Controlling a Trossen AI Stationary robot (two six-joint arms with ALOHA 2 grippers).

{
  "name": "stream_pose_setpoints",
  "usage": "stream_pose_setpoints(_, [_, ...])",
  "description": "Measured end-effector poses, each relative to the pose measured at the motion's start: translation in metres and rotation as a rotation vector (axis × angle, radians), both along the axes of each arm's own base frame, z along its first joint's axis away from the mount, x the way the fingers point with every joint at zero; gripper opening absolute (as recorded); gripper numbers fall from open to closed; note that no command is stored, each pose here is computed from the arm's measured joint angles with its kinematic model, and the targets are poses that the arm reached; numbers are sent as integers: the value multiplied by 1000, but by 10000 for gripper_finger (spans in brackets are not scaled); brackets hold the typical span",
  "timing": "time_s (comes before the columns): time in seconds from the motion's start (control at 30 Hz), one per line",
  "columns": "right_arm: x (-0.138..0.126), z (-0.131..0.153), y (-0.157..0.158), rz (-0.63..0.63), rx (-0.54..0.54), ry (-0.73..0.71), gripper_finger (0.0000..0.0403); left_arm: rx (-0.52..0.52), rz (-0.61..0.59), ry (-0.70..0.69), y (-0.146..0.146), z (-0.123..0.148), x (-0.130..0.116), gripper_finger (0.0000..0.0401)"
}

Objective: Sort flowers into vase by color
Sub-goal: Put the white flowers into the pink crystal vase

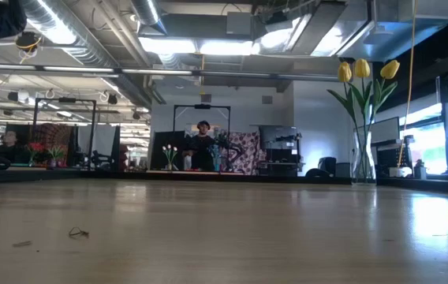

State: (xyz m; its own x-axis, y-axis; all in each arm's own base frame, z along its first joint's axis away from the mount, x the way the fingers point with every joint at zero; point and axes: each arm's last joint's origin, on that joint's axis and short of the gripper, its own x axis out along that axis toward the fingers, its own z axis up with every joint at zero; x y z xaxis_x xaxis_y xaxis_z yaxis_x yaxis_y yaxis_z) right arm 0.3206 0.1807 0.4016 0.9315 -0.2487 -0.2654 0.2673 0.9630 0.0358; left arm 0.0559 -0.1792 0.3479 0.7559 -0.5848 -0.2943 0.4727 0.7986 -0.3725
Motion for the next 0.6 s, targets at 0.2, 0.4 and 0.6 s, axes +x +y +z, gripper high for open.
stream_pose_setpoints(0.2, [0,0,0,-12,42,-11,289,59,-74,-21,-10,-5,-7,2])
stream_pose_setpoints(0.4, [0,0,-1,-34,57,-19,289,70,-120,-76,-15,-6,-18,2])
stream_pose_setpoints(0.6, [1,0,-3,-63,73,-27,289,39,-183,-103,-24,-32,-20,2])
